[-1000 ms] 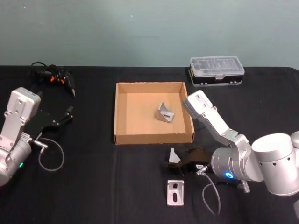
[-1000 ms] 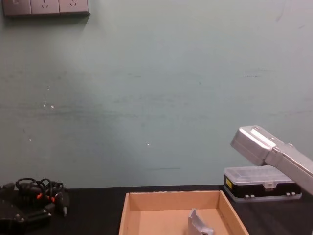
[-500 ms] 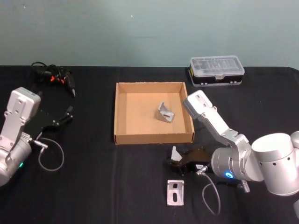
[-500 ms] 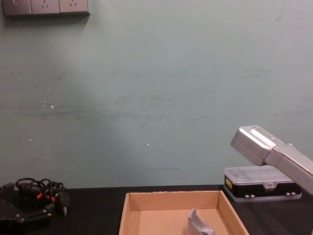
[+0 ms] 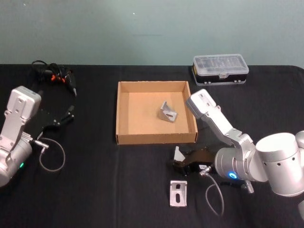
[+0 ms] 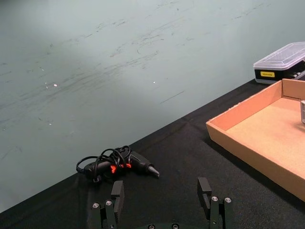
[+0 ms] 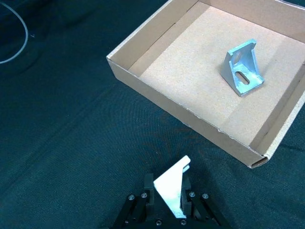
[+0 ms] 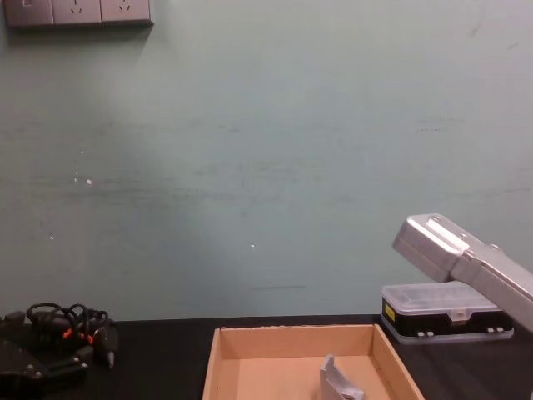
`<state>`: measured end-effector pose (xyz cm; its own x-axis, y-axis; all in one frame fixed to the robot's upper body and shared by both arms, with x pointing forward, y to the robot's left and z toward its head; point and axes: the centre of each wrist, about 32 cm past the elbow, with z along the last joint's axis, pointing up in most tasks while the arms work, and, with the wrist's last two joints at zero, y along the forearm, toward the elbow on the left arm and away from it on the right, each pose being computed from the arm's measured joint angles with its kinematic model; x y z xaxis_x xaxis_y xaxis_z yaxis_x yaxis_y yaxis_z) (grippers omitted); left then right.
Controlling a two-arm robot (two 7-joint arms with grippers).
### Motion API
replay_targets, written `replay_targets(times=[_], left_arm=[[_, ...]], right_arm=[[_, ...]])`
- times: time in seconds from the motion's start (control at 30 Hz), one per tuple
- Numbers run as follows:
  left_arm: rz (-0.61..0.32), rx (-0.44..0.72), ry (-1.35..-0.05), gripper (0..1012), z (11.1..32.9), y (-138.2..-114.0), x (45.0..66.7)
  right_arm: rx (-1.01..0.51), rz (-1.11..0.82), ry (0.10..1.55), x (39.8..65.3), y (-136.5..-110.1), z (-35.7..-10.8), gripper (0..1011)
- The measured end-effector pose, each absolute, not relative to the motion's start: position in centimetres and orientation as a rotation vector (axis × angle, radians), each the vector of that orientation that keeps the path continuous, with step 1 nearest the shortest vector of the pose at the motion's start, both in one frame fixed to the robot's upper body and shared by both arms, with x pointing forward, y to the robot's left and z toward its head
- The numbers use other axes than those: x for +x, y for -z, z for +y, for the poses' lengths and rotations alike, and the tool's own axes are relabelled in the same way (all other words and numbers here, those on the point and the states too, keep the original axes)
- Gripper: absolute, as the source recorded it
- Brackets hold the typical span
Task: Use one hand to pick up the angle iron from the table and place it into the box.
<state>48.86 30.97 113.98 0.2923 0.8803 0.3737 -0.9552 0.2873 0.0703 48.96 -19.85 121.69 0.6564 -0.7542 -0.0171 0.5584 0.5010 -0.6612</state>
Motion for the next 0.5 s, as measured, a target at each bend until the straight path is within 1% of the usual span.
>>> replay_targets(times=[0.27, 0.5], left_arm=[[-0.285, 0.304, -1.248, 1011, 31.0, -114.0, 48.9], [-0.285, 0.304, -1.248, 1011, 31.0, -114.0, 48.9]], right_arm=[[-0.637, 0.298, 0.803, 48.6, -122.5, -20.0, 303], [-0.597, 0.264, 0.788, 48.7, -124.2, -19.9, 302]])
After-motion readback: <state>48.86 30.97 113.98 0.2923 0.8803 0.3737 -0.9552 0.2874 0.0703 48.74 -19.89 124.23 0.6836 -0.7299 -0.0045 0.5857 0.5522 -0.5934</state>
